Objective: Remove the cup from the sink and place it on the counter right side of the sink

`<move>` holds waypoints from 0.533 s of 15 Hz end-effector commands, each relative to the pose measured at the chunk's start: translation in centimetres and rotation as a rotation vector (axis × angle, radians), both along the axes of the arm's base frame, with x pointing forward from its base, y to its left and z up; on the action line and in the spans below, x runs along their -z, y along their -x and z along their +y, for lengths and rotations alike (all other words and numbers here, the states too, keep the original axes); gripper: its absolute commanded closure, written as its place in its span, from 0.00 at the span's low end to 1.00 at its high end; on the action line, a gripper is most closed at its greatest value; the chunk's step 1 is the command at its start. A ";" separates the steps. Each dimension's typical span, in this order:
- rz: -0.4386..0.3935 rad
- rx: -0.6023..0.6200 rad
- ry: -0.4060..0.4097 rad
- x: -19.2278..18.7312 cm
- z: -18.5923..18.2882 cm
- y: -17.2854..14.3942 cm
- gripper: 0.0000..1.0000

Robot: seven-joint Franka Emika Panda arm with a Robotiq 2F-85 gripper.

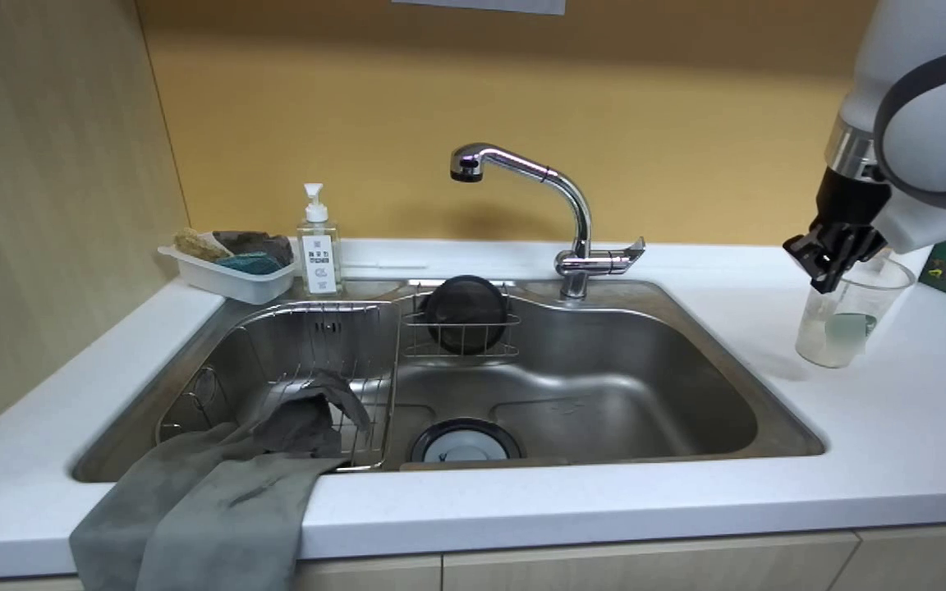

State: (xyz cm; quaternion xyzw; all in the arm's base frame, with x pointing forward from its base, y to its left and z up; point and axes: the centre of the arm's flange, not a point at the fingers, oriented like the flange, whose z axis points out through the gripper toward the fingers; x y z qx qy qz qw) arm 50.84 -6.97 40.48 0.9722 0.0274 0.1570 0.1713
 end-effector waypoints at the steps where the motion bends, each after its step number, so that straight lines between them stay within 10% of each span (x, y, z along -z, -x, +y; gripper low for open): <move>1: -0.008 0.061 0.018 1.0 -0.2 0.9 0.99; 8: 0.053 0.107 0.012 2.4 -0.4 1.3 0.99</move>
